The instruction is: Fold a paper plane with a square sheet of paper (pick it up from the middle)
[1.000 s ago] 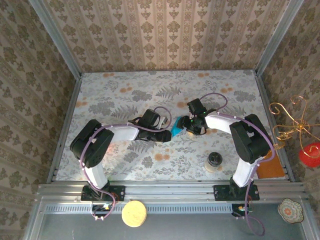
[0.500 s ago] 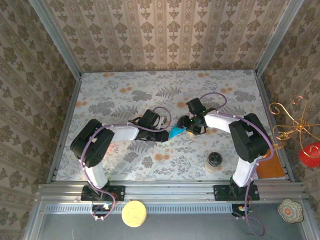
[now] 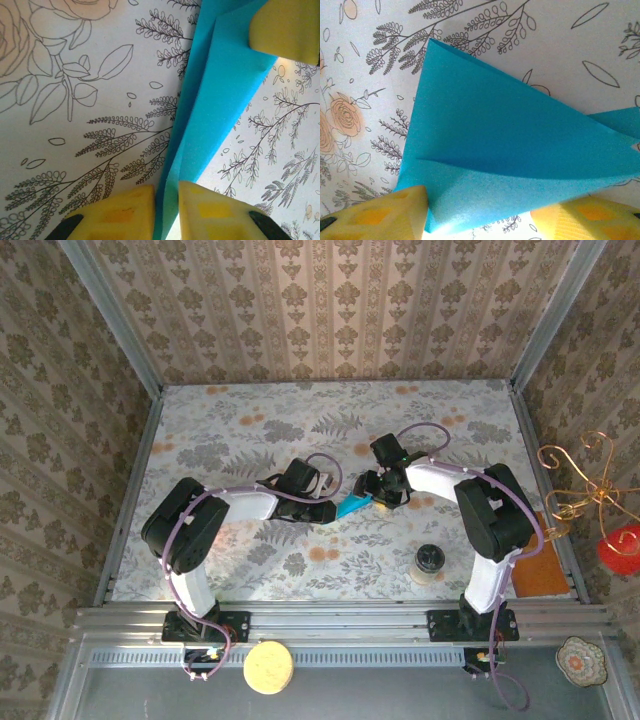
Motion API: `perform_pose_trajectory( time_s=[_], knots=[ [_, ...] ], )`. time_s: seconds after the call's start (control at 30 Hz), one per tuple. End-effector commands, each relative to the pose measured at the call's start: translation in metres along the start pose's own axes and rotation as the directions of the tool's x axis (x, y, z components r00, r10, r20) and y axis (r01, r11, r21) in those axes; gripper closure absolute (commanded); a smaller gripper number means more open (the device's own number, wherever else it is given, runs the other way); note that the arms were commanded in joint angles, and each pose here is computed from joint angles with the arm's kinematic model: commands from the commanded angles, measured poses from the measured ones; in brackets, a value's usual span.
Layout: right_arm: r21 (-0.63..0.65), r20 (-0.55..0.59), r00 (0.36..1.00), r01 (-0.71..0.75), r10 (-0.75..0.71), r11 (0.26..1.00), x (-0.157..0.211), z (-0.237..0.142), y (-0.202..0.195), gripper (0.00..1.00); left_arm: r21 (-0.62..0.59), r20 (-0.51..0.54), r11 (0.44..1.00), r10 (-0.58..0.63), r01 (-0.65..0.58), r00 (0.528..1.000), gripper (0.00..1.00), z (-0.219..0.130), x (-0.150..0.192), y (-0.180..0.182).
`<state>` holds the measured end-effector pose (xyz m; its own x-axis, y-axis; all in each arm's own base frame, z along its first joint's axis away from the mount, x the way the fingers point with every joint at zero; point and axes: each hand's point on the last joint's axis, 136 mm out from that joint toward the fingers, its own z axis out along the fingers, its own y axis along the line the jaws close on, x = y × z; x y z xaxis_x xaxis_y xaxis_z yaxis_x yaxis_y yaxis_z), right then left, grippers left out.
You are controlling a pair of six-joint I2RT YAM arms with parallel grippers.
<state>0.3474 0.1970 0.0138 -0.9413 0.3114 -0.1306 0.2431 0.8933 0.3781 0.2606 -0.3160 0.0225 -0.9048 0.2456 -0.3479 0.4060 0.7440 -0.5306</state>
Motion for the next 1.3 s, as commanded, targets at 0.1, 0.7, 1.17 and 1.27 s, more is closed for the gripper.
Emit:
perform_pose_trajectory(
  time_s=[0.1,0.7,1.17,1.27],
  knots=[
    [0.134,-0.045,0.999,0.025,-0.019,0.991,0.017,0.050,-0.039,0.38,-0.039,-0.081,0.999,-0.021,0.018,0.996,0.79,0.012,0.022,0.012],
    [0.103,-0.051,0.998,0.035,-0.030,0.994,0.018,0.048,-0.032,0.38,0.069,0.114,0.997,0.038,-0.046,0.993,0.69,-0.034,-0.033,-0.043],
    [0.098,-0.060,0.998,0.035,-0.029,0.995,0.020,0.050,-0.032,0.42,0.084,0.027,0.996,-0.005,0.002,1.000,0.89,0.005,-0.036,-0.044],
    [0.096,-0.063,0.998,0.034,-0.028,0.995,0.020,0.051,-0.032,0.43,0.082,0.014,0.997,-0.015,0.014,1.000,0.90,0.009,-0.034,-0.041]
  ],
)
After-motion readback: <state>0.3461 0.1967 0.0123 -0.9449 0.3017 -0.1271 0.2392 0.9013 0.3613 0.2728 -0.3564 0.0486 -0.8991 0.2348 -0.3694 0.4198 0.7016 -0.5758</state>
